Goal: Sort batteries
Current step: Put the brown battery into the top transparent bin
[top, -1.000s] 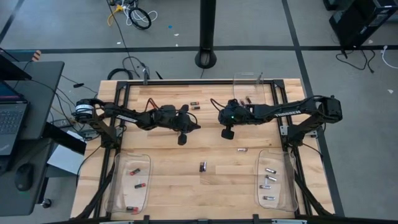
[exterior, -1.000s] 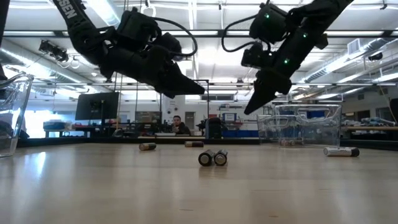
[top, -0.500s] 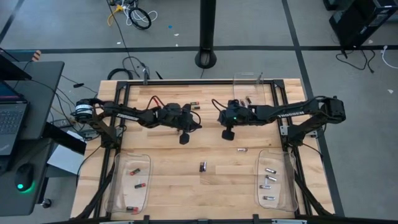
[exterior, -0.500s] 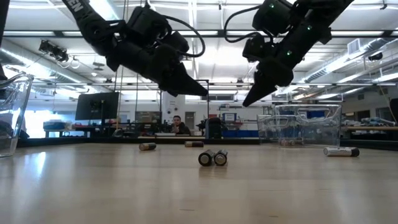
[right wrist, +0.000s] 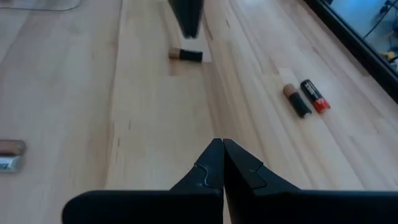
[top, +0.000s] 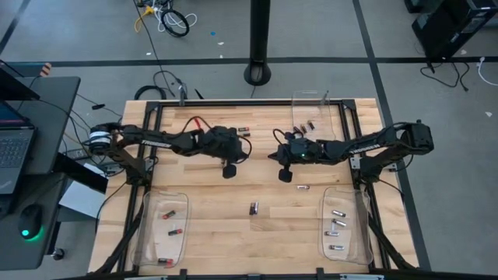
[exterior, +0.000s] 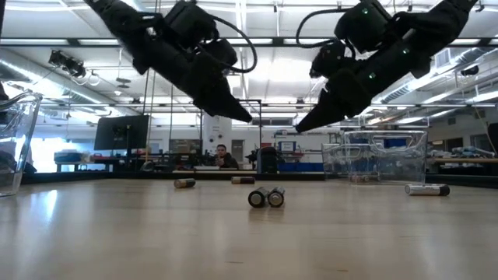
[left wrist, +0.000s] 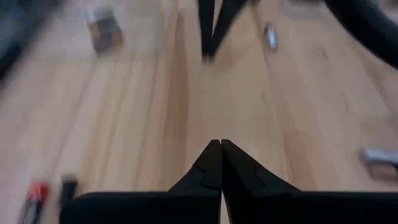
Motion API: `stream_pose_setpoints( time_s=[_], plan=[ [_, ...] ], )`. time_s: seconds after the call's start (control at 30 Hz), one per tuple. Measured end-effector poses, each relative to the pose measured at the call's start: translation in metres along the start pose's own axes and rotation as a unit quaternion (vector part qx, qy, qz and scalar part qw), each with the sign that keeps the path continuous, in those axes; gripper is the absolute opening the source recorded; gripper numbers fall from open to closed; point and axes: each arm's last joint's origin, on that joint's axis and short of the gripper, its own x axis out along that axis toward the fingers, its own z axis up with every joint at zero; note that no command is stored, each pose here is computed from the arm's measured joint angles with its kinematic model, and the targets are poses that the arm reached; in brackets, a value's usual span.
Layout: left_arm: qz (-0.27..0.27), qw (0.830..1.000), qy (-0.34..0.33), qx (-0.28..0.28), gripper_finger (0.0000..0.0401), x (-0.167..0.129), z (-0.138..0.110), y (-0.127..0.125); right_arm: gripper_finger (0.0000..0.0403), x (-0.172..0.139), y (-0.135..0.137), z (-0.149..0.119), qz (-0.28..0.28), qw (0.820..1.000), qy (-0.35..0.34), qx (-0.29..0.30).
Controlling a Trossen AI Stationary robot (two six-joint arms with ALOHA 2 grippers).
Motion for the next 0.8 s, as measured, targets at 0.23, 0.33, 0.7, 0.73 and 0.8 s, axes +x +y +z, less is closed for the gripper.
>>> stream_pose_setpoints(
  time_s=[0.23, 0.33, 0.7, 0.73, 0.8],
  plan=[
    [0.016, 0.988, 0.146, -0.045, 0.0009, -0.008, 0.009, -0.002, 0.0009, -0.002, 0.009, 0.001, 0.003, 1.0, -0.003, -0.015],
    [0.046, 0.983, 0.174, -0.04, 0.0021, -0.011, 0.01, -0.001, 0.0009, -0.002, 0.013, 0.001, -0.001, 1.0, -0.004, -0.026],
    [0.056, 0.986, 0.136, -0.077, 0.0083, 0.006, 0.006, 0.03, 0.0009, -0.004, 0.016, 0.0, -0.003, 0.999, 0.0, -0.035],
    [0.052, 0.986, 0.136, -0.083, 0.0087, 0.009, 0.004, 0.034, 0.0009, -0.004, 0.016, 0.0, -0.003, 0.999, 0.001, -0.036],
    [0.053, 0.984, 0.139, -0.092, 0.0095, 0.011, -0.001, 0.042, 0.0009, -0.003, 0.015, 0.0, -0.004, 0.999, 0.002, -0.039]
  ],
)
